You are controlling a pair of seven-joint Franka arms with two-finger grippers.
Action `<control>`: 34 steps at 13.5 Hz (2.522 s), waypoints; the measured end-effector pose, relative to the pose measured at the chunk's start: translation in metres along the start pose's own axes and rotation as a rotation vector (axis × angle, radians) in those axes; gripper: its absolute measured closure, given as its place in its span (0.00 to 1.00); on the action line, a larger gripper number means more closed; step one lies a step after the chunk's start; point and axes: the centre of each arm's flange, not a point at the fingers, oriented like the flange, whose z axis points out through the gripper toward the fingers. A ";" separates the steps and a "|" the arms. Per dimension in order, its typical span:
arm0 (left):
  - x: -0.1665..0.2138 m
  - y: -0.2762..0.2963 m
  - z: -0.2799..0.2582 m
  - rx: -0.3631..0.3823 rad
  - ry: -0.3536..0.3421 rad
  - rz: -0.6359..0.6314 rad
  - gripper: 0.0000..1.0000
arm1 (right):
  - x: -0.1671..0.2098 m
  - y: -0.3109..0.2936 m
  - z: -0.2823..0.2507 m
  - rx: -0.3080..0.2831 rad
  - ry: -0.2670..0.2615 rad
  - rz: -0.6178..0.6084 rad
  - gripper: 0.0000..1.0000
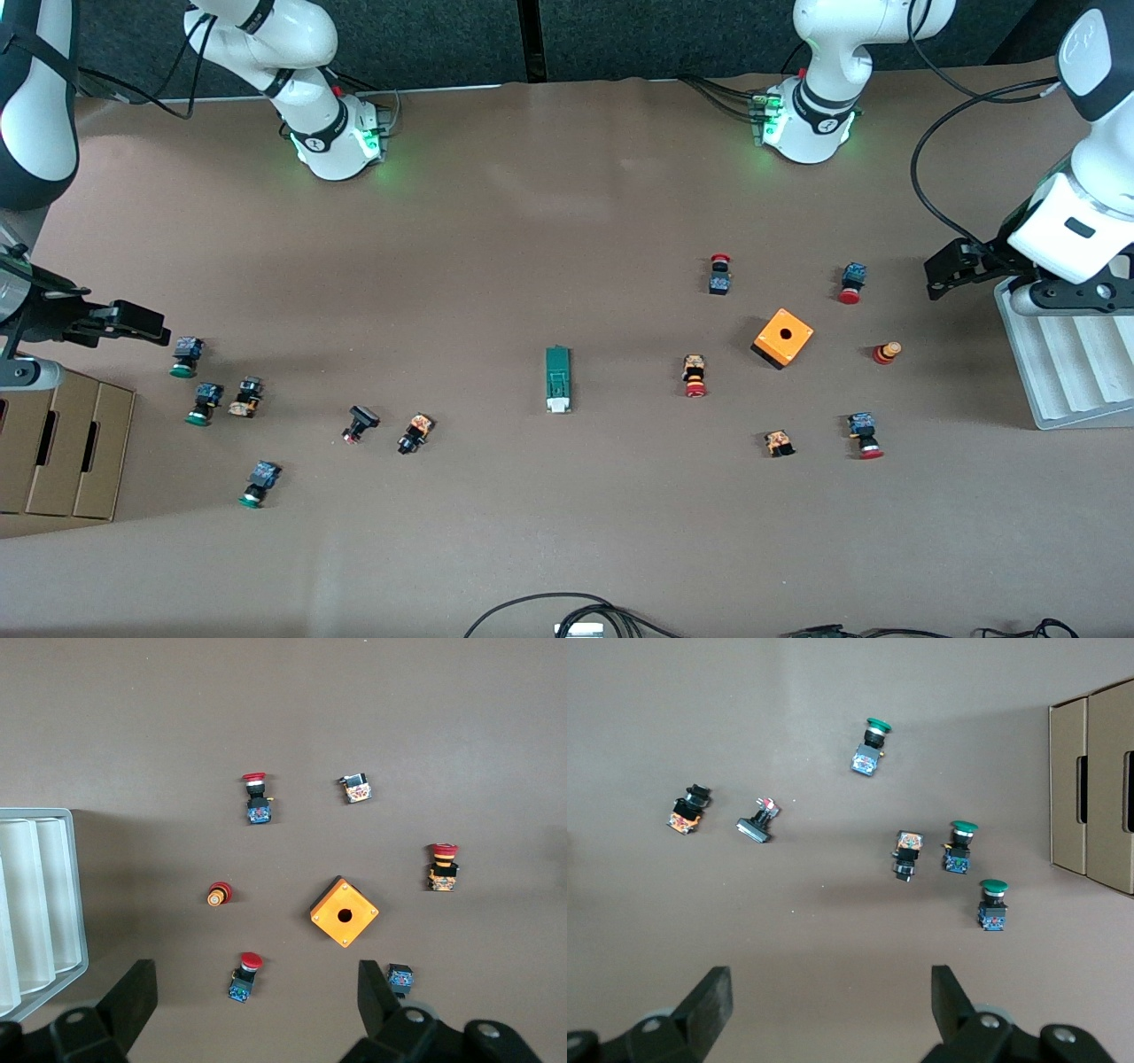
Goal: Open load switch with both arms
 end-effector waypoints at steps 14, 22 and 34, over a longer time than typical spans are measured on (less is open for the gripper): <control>0.010 0.000 0.004 -0.001 0.002 -0.001 0.00 | 0.000 0.000 0.002 0.000 -0.004 0.000 0.00; 0.014 -0.001 0.005 0.006 0.004 0.004 0.00 | 0.000 -0.004 0.002 0.003 -0.004 -0.011 0.00; 0.013 0.014 0.006 -0.002 0.000 0.030 0.01 | 0.007 -0.002 0.017 0.020 -0.030 -0.005 0.00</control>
